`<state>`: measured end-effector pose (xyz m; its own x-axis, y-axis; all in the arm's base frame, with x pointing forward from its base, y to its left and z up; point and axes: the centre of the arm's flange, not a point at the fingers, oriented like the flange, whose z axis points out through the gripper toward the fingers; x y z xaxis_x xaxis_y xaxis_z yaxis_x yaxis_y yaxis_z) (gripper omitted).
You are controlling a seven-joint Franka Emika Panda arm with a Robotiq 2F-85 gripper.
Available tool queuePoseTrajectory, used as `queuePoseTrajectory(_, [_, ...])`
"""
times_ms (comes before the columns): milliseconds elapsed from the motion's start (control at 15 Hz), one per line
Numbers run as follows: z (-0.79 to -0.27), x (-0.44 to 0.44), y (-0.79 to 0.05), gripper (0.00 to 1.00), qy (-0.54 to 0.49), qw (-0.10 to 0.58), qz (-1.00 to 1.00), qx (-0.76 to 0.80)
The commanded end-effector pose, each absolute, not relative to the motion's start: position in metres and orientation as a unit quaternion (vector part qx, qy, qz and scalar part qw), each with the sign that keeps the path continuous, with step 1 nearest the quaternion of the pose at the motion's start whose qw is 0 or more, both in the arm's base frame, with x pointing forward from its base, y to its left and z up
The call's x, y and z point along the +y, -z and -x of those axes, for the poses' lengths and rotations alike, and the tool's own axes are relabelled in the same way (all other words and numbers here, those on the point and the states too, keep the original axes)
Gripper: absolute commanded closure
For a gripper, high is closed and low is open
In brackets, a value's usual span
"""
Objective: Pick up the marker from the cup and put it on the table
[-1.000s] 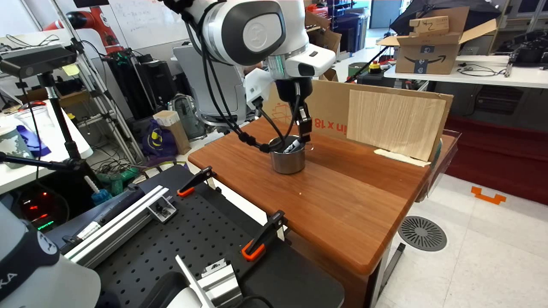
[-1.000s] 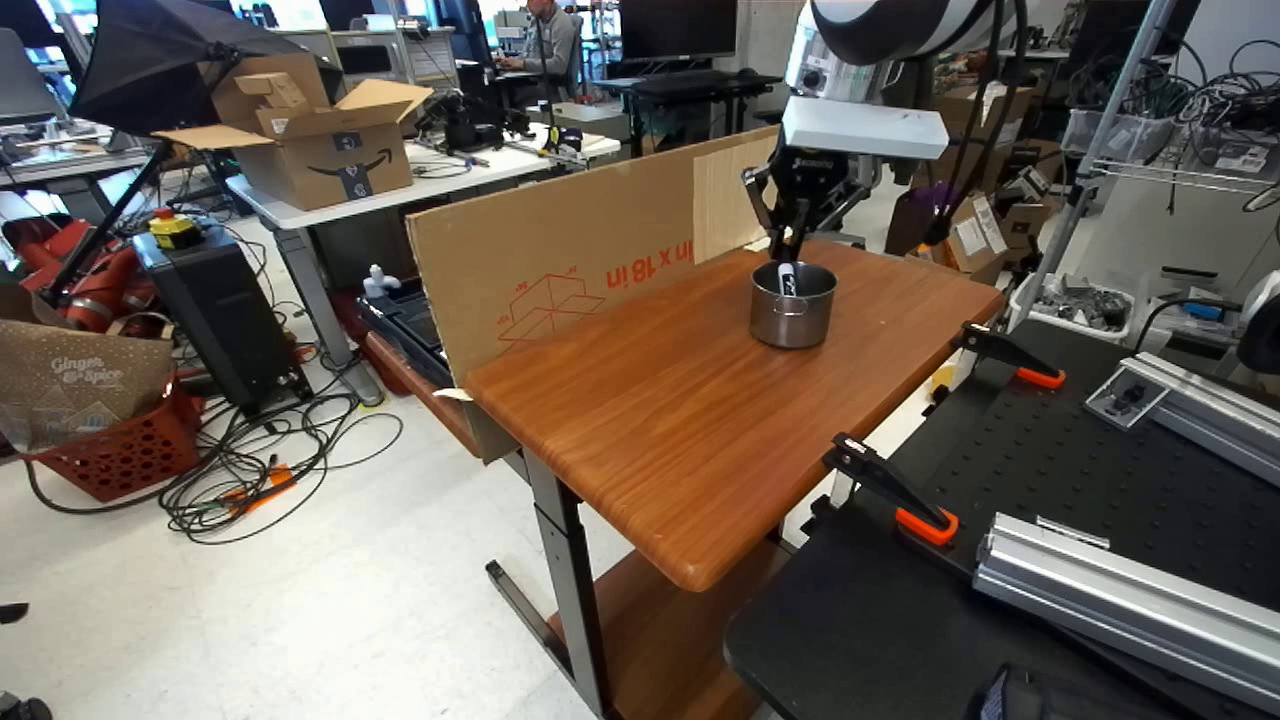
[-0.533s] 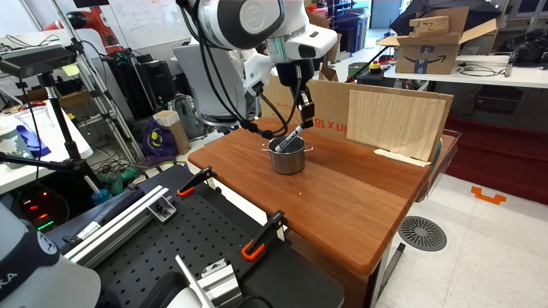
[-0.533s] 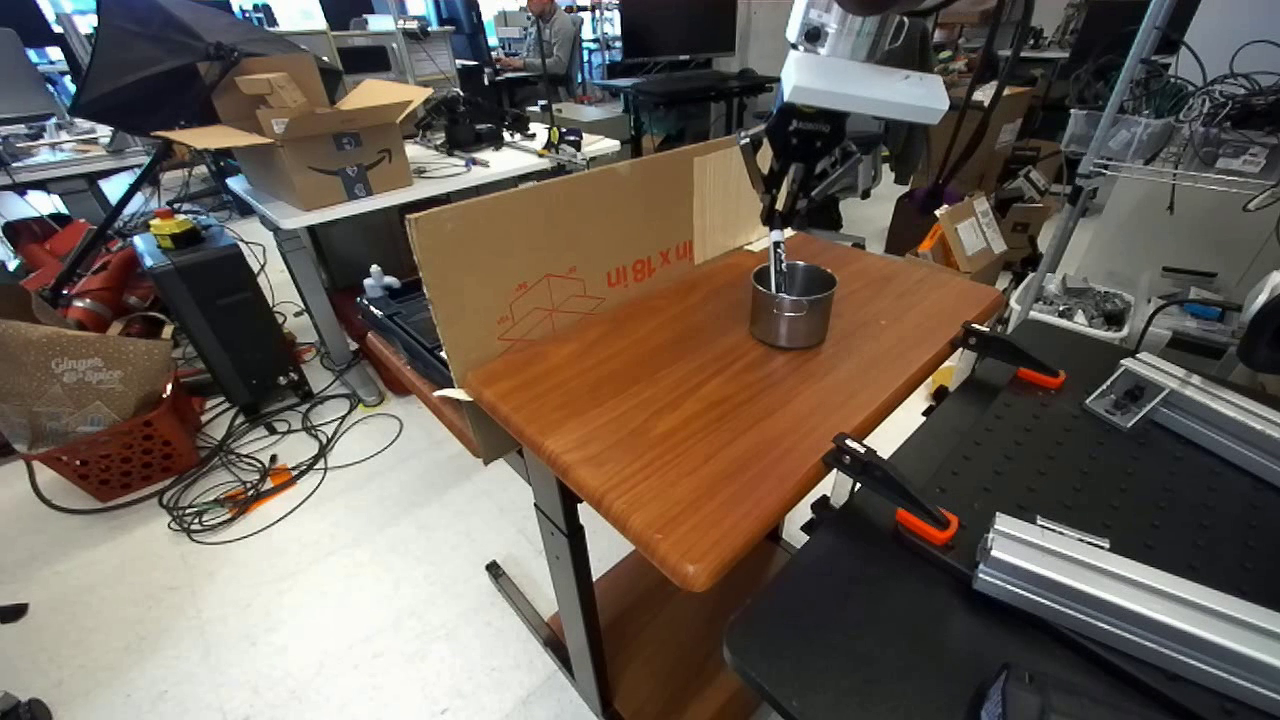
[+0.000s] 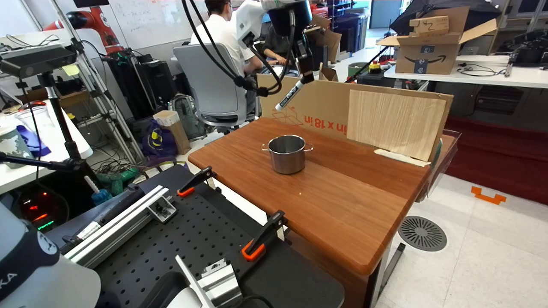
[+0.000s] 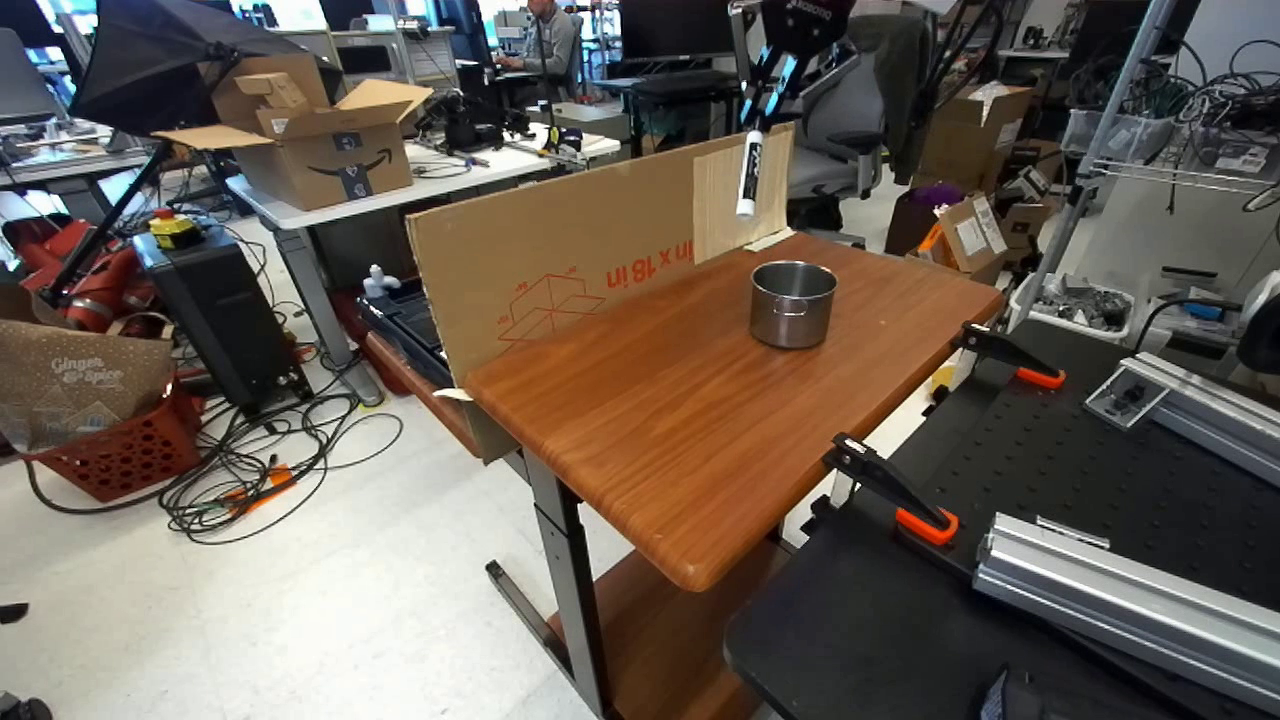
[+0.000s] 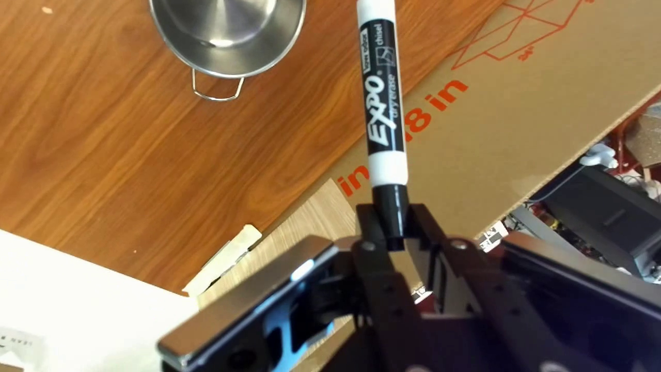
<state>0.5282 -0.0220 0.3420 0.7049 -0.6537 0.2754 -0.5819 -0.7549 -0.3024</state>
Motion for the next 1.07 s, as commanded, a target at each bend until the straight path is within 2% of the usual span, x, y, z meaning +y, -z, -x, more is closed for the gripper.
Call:
queuePoseTrajectory(0, [-0.523,-0.017,-0.332,0.95,0.173,0.118,0.905,0.37])
queuePoseTrajectory(400, [-0.516,0.008,-0.291,0.95,0.121,0.14,0.892,0.413])
queuePoseTrajectory(1000, [-0.542,0.031,-0.233,0.95,0.087,0.126,0.852,0.5])
